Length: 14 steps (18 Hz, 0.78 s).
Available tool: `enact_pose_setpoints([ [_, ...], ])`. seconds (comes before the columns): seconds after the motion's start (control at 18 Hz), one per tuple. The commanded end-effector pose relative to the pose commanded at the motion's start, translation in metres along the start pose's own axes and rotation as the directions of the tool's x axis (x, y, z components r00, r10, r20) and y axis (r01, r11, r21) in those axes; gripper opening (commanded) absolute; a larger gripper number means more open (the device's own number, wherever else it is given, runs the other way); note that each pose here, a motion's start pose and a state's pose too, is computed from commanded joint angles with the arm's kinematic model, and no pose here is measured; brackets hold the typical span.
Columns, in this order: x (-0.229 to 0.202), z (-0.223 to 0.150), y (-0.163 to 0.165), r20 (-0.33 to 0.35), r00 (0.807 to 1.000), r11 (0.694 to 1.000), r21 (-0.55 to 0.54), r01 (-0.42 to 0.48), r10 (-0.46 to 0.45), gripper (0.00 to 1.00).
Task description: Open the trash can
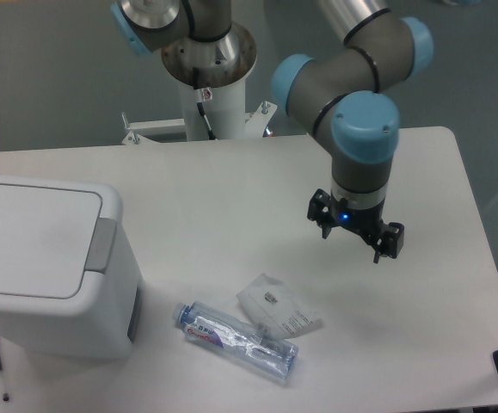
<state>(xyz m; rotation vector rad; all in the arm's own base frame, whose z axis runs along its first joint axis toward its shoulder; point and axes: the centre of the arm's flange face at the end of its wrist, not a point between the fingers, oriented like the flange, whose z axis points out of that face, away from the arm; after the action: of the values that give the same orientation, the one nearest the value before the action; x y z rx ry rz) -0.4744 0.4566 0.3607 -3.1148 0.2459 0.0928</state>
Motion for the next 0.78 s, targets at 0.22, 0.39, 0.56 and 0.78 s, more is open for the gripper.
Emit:
enact_pose_setpoints([
  [0.22,0.0,0.001,0.0,-0.006,1.0,1.0,0.014,0.002,-0.001,1.0],
  [0.39,0.001,-0.006,-0.004,-0.012,1.0,0.998,0.059,0.003,-0.002,1.0],
  [0.56,0.002,-0.003,-0.009,-0.024,0.998,0.995,0.075,0.063,-0.061,1.0],
  [0.78,0.0,0.005,-0.015,-0.012,0.98,0.972,0.125,0.199,-0.199,1.0],
])
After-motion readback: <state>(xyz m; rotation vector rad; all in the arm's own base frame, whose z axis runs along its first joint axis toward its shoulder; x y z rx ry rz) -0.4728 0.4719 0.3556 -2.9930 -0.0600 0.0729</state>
